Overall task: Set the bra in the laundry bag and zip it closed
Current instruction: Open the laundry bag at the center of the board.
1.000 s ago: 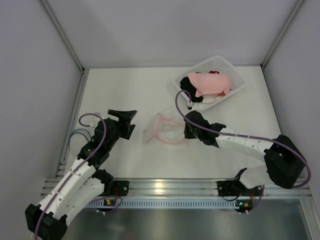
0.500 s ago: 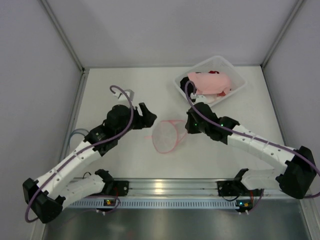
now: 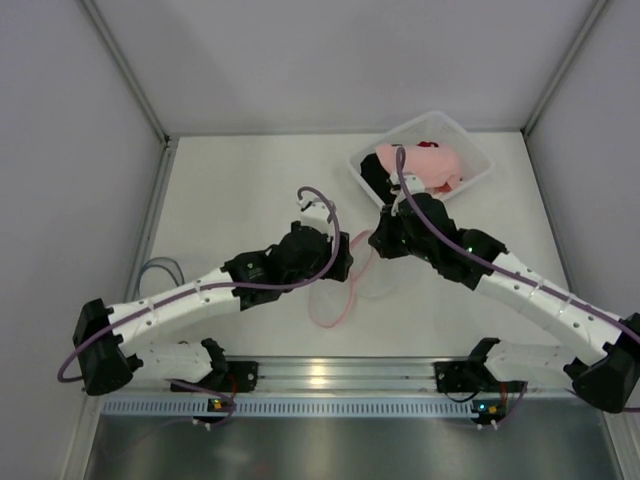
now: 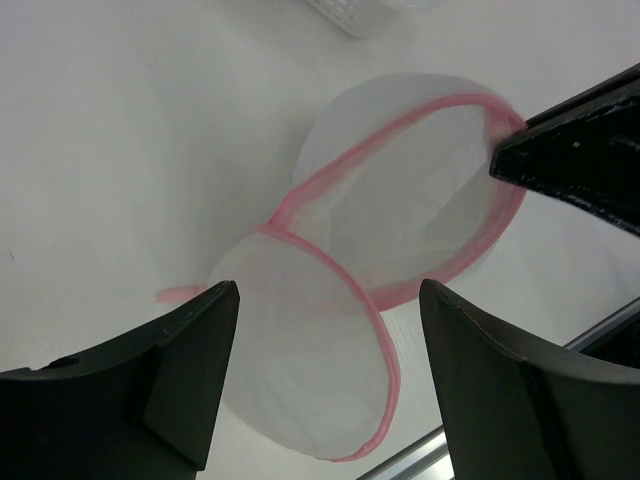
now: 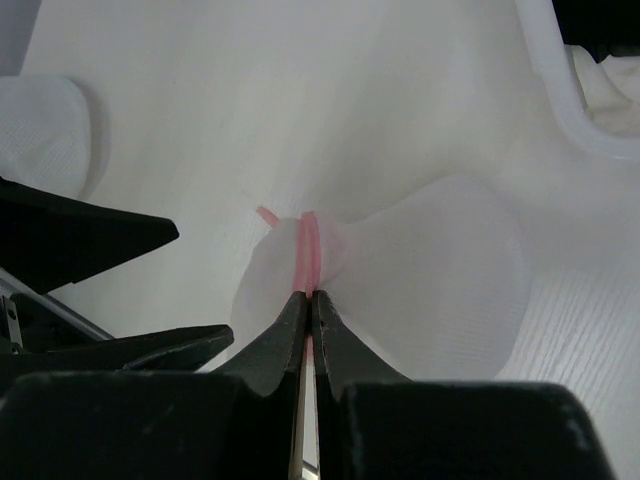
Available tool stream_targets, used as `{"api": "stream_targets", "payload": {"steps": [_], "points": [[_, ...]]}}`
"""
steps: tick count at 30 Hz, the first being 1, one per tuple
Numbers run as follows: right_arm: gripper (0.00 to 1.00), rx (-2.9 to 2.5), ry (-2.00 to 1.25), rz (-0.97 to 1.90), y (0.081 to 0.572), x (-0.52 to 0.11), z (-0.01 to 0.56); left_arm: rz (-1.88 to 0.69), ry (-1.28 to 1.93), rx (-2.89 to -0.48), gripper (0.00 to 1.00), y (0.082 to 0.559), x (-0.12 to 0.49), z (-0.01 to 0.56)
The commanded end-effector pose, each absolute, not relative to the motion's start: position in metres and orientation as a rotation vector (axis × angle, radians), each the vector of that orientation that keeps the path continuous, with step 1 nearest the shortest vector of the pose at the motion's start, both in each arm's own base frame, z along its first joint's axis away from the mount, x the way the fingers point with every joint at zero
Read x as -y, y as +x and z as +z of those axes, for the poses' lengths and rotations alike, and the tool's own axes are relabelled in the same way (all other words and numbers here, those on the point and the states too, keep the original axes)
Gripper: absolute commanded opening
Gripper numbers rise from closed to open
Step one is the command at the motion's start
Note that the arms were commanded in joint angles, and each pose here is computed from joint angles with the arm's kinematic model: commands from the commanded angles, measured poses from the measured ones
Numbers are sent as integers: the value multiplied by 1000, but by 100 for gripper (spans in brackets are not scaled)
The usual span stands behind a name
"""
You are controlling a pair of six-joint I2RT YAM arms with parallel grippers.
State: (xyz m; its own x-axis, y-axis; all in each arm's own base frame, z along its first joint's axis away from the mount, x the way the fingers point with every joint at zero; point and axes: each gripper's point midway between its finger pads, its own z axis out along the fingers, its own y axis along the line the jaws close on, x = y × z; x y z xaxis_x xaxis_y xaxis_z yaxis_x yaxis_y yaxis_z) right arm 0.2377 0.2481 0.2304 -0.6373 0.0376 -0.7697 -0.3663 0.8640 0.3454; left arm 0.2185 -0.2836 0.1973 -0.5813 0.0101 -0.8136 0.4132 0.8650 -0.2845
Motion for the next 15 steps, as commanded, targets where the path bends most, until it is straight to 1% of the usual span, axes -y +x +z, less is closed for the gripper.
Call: {"api": "stream_targets", "payload": {"steps": [1, 5, 9, 10, 12, 13, 15], "points": [[0, -2220, -252, 612, 233, -247, 224, -530, 245, -2077, 79, 230, 295, 216], [0, -2223, -223, 591, 233, -242, 216, -475, 264, -2145, 78, 221, 300, 186], [0, -2239, -200, 517, 235, -230, 208, -531, 351, -2166, 77, 195, 306, 176], [0, -2243, -193, 506, 236, -229, 207, -517, 443, -2155, 77, 180, 308, 169], [0, -2254, -182, 485, 238, -228, 201, -495, 569, -2103, 78, 165, 307, 170], [0, -2258, -180, 479, 238, -228, 199, -493, 647, -2089, 79, 148, 308, 162], [0, -2266, -168, 474, 240, -229, 196, -470, 685, -2082, 79, 140, 306, 155]]}}
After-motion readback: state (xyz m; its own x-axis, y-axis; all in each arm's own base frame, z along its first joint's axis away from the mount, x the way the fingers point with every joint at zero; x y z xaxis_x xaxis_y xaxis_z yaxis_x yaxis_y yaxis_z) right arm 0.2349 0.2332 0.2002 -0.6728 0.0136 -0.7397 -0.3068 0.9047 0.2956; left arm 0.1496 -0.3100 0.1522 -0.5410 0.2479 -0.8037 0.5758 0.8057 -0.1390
